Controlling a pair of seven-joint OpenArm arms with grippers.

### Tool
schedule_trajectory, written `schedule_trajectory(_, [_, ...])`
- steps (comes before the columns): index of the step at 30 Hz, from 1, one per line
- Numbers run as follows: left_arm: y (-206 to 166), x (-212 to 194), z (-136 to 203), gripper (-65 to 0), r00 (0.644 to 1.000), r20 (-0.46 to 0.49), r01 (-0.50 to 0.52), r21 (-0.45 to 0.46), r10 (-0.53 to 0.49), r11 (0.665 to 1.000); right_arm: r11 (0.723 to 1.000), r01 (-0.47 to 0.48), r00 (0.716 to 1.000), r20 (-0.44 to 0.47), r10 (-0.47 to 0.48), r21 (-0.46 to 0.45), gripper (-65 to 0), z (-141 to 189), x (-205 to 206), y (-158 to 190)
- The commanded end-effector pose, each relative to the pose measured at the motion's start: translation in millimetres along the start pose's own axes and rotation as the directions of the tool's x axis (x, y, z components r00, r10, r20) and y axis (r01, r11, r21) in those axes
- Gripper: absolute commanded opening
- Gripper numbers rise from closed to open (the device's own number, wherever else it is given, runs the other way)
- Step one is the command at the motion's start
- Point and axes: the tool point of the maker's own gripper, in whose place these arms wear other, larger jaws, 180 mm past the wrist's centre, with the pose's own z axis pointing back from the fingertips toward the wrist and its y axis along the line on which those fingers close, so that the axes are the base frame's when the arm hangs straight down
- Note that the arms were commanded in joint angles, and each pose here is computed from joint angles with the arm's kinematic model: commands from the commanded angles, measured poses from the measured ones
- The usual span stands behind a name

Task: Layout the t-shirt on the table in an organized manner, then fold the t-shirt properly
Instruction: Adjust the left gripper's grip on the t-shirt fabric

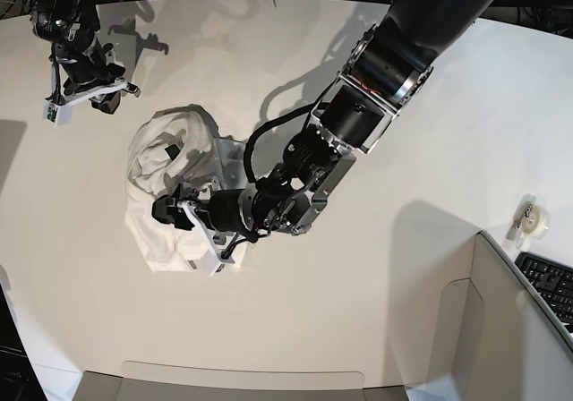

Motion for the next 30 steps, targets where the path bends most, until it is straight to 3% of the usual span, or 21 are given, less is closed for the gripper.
schedule_trajectory(1, [-21.7,23.6,1.0,-31.9,0.998,0.047,0.039,-0.046,-0.037,0.998,1.000,-0.006,0.999,0.036,0.006,0.012,-56.8,3.4,9.4,3.0])
schedule_trajectory(22, [-17.6,20.1,-0.4,-32.0,0.998,0.064,0.021,-0.043,-0.018,0.999,1.000,-0.005,0.999,0.035,0.005,0.014,-56.8,3.3,8.8,3.7])
schedule_trajectory(30, [11.7,28.4,-2.2,-32.0,0.993,0.114,-0.034,0.021,0.031,0.999,1.000,-0.005,0.999,0.035,0.005,0.014,-56.8,3.3,8.8,3.7])
